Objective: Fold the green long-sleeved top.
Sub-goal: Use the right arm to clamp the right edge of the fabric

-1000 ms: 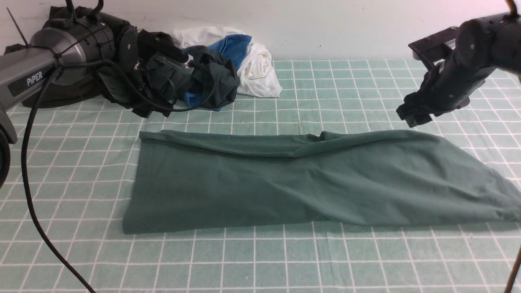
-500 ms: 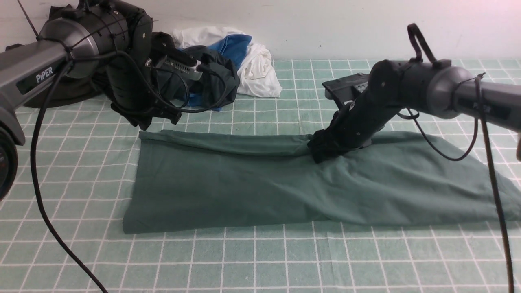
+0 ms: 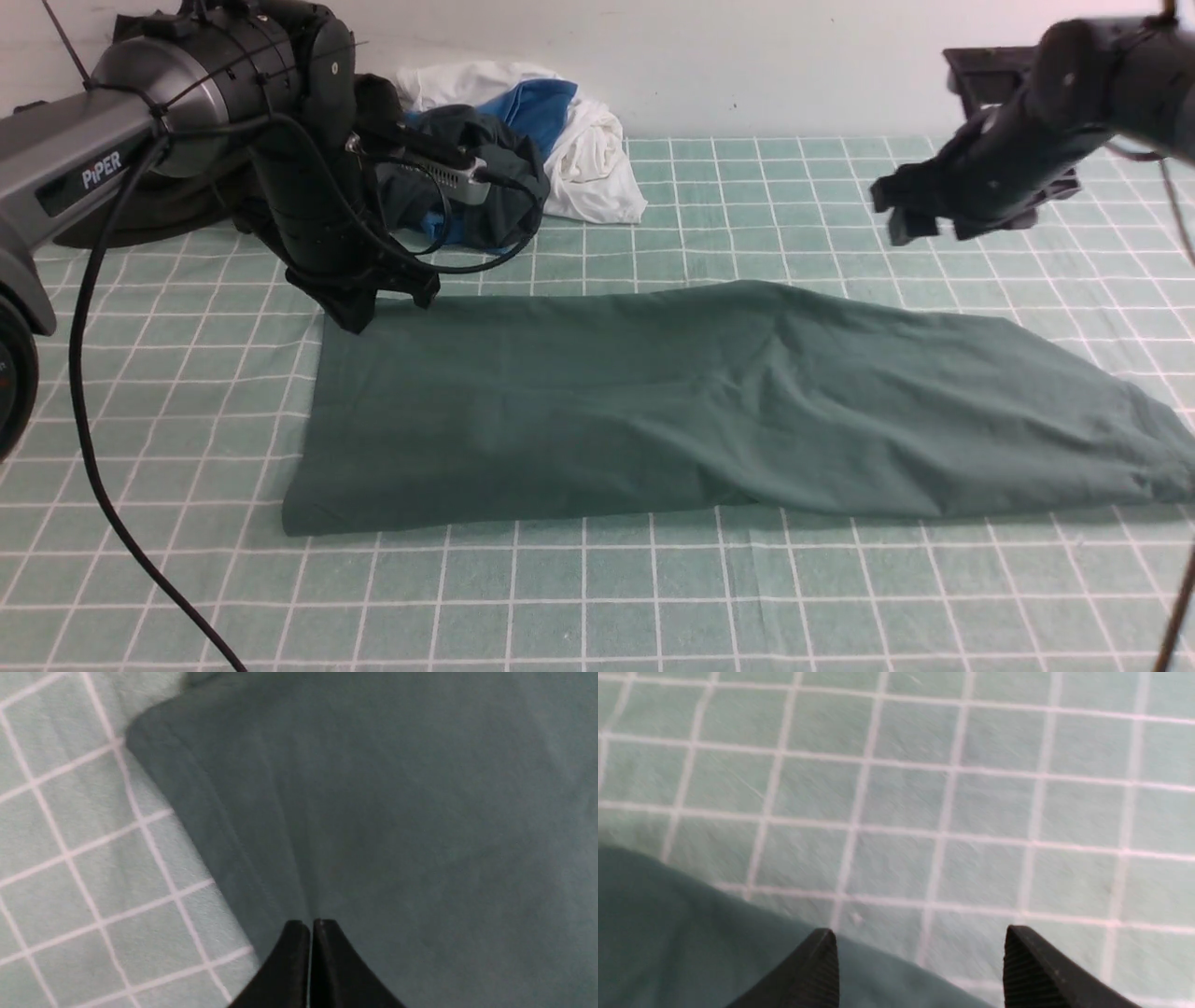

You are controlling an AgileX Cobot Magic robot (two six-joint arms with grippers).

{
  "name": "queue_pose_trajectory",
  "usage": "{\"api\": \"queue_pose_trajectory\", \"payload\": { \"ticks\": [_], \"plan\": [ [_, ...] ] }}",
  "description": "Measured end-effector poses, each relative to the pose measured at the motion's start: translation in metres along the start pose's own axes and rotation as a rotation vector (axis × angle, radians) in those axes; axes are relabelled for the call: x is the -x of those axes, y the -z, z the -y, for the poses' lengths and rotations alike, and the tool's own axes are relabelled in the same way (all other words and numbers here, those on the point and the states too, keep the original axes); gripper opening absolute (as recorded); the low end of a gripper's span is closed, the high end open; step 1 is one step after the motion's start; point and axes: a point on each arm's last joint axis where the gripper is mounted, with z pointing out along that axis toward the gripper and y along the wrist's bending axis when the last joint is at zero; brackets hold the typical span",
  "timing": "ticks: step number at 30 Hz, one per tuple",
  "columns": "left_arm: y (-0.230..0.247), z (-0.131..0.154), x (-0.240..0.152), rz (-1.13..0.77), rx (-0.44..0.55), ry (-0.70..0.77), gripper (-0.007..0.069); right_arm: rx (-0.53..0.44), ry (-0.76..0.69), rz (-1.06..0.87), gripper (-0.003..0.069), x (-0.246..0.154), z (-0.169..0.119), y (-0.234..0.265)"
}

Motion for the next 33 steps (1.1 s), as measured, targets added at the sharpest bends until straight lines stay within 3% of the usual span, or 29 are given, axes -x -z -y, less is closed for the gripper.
{"api": "queue_pose_trajectory", "payload": {
  "ticks": [4,9,18,24,29,33],
  "plan": [
    [-0.013,0.008,-0.013,-0.076,-0.060,-0.010,-0.0003,-0.056,-0.010,-0.054,0.0440,-0.015,0.027,0.028],
    [-0.039,0.016,-0.042,-0.196,-0.086,-0.012,-0.0003,-0.108,-0.106,-0.132,0.0440,-0.069,0.069,0.056],
    [-0.060,0.021,-0.057,-0.182,-0.098,-0.004,-0.0003,-0.174,-0.332,-0.248,0.0442,-0.141,0.130,0.019],
    [-0.060,0.021,-0.057,-0.180,-0.099,-0.004,-0.0003,-0.123,-0.371,-0.320,0.0452,-0.156,0.134,-0.024],
    [-0.060,0.021,-0.057,-0.182,-0.099,-0.004,-0.0003,-0.097,-0.342,-0.315,0.0446,-0.155,0.132,-0.028],
    [-0.060,0.021,-0.057,-0.183,-0.100,-0.004,-0.0003,-0.089,-0.319,-0.313,0.0378,-0.153,0.129,-0.028]
  ]
}}
